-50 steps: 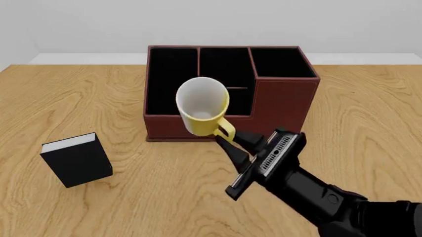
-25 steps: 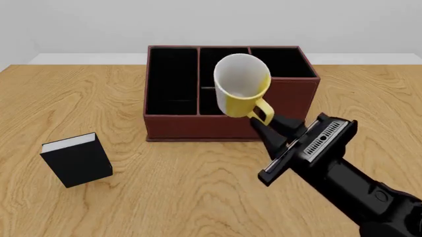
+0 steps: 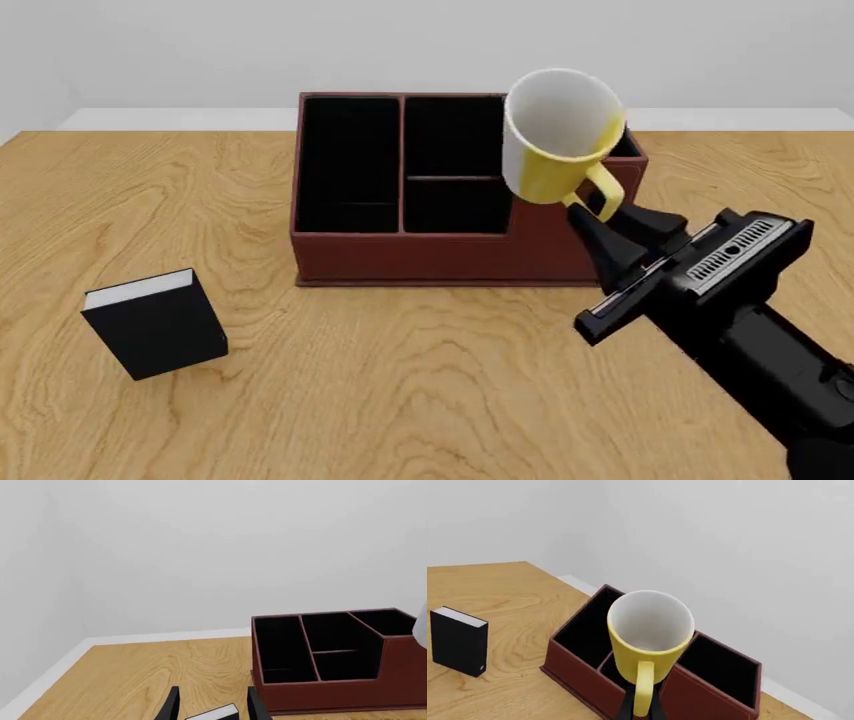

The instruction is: Pick up the yellow and white mug and place it to the right of the caddy.

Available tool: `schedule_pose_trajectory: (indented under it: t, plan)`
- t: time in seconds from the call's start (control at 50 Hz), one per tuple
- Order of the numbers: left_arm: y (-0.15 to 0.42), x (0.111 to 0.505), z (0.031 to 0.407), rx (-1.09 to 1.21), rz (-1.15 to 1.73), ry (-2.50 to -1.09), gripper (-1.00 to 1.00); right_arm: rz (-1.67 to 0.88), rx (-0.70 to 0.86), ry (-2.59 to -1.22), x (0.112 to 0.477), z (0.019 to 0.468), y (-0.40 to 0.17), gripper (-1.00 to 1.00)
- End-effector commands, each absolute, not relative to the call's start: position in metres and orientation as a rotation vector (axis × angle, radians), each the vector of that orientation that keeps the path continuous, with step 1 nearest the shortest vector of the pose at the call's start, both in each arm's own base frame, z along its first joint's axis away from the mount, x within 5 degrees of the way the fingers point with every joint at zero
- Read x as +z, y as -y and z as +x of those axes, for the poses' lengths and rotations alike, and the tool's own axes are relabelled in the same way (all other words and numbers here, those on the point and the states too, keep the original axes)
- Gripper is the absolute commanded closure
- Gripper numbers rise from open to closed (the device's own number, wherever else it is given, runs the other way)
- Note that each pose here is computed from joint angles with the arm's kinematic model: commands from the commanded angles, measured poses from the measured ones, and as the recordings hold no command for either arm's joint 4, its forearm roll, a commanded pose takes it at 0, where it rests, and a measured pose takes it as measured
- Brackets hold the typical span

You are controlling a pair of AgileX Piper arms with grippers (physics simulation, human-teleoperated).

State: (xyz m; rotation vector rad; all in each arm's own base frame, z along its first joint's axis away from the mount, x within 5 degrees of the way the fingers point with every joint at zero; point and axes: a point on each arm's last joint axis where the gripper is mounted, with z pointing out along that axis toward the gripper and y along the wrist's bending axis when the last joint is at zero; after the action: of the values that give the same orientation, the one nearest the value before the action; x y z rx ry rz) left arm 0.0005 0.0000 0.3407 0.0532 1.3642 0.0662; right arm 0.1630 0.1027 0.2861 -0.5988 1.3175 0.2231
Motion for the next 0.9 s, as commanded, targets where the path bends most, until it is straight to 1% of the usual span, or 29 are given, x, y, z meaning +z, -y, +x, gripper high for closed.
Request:
schedule_pose_trajectory:
  t: [0.02,0.5,0.9]
  plan:
    - [0.000,0.331,0.008,0.062,0.057,-1.372,-1.00,-0.546,0.174,-1.325,0.293,0.166,-0.090,1.00]
    - [0.000,0.331,0.007,0.052,0.070,-1.380,-1.00,-0.416,0.056,-1.330,0.315,0.177,-0.062,1.00]
    - [0.000,0.330,0.008,0.049,0.070,-1.387,-1.00,-0.327,-0.047,-1.338,0.325,0.184,-0.040,1.00]
